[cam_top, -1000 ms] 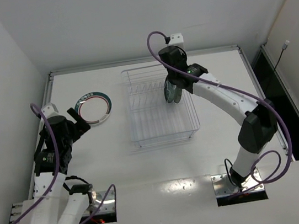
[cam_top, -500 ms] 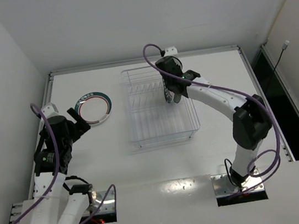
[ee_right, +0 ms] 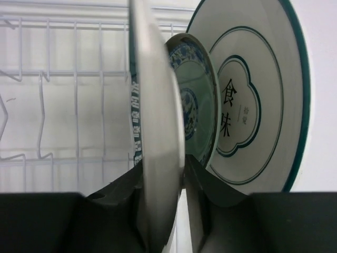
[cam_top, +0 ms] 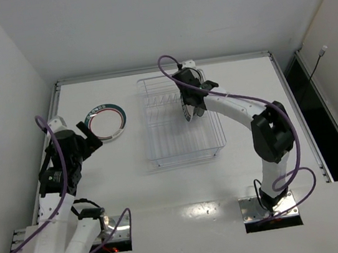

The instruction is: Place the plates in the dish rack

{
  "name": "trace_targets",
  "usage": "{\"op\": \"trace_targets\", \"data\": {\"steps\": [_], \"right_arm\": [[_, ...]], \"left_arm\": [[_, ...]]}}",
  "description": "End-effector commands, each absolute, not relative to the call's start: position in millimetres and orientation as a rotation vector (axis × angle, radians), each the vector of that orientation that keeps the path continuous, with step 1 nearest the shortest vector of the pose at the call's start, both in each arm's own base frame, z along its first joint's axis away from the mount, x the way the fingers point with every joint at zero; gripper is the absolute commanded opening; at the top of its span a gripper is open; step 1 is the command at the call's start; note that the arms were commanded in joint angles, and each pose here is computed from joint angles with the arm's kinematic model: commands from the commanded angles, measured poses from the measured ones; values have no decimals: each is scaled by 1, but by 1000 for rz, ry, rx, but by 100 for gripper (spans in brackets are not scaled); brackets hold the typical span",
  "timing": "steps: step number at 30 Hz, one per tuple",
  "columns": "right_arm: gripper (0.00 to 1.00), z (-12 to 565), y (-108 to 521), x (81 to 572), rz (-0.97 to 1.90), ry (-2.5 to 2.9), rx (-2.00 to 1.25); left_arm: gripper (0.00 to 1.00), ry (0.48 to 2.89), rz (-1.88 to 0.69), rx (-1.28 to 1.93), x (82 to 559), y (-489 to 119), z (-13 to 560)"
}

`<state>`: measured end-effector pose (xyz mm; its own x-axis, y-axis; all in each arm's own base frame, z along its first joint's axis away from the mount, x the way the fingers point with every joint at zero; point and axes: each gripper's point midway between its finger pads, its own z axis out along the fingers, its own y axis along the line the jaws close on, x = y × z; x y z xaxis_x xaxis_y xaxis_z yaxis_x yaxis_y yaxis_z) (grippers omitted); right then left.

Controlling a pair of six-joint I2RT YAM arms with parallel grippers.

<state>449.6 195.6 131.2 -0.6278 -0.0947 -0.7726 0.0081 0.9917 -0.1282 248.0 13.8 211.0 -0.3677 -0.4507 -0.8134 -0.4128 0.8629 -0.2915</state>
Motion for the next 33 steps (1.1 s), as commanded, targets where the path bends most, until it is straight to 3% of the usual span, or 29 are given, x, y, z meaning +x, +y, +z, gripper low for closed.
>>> {"op": "trace_targets", "data": {"steps": [1,7,10,17,24,33], "right_arm": [[27,156,209,455,-68,2212,-55],[55,219,203,452,-49,2146,-20],[60,264,198,439,-30,2110,22],[63,333,210,367,319,2005,-61],[63,303,219,256,749,2080,-177],[63,317,181,187,862,2029,-134]], "left_arm": [[99,1971,-40,-613,253,14,220],[99,2006,-39,-610,257,12,210],[99,2046,-35,-609,261,10,200],[99,2154,-51,-766,274,18,160],[99,2129,-488,-995,275,7,96],[99,1880,-831,-1106,313,-4,82]]}}
